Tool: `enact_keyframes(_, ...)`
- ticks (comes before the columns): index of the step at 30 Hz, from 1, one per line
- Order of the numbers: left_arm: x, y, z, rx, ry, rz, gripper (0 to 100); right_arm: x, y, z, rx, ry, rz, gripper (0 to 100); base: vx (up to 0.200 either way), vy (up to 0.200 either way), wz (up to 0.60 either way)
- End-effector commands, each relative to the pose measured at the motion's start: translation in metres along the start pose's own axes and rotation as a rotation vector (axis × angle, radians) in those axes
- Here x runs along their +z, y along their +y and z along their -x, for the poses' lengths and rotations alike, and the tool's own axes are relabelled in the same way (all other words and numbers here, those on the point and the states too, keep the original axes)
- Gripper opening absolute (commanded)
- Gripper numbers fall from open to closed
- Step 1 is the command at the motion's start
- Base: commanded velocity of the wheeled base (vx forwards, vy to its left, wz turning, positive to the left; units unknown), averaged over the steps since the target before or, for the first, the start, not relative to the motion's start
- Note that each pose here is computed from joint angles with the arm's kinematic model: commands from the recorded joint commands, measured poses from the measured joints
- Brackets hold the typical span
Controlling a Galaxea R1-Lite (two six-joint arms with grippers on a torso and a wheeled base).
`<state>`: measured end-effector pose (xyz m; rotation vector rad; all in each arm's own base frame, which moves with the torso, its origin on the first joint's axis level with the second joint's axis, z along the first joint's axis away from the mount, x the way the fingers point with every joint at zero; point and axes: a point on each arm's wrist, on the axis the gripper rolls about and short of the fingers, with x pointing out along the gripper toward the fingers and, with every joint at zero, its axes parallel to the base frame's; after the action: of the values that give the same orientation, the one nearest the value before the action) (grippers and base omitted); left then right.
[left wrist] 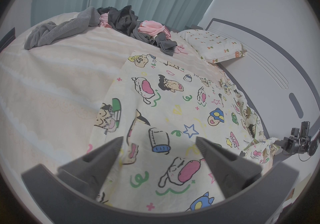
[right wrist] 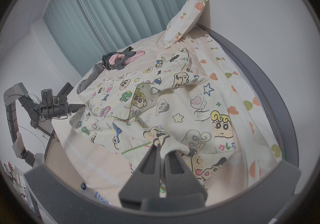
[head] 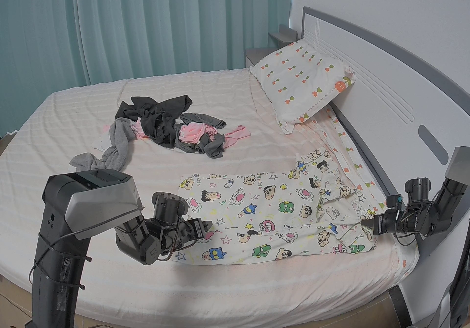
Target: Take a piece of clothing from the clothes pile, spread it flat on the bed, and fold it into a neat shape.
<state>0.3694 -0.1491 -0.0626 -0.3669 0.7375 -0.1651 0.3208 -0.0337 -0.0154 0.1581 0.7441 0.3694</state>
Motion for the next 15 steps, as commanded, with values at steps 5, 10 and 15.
enact_keyframes(5, 0.0, 0.008, 0.005, 0.029, 0.004, 0.007, 0, -0.001, 0.001, 0.001, 0.0, 0.002, -0.001, 0, 0.0, 0.0, 0.0)
enact_keyframes(10, 0.002, 0.016, 0.016, 0.05, 0.007, 0.015, 0, 0.0, 0.001, 0.001, 0.0, -0.001, -0.001, 0, 0.0, 0.0, 0.0)
enact_keyframes(15, 0.003, 0.02, 0.025, 0.054, -0.008, 0.022, 0, 0.001, 0.0, 0.001, -0.003, -0.033, 0.01, 0, 0.0, 0.0, 0.0)
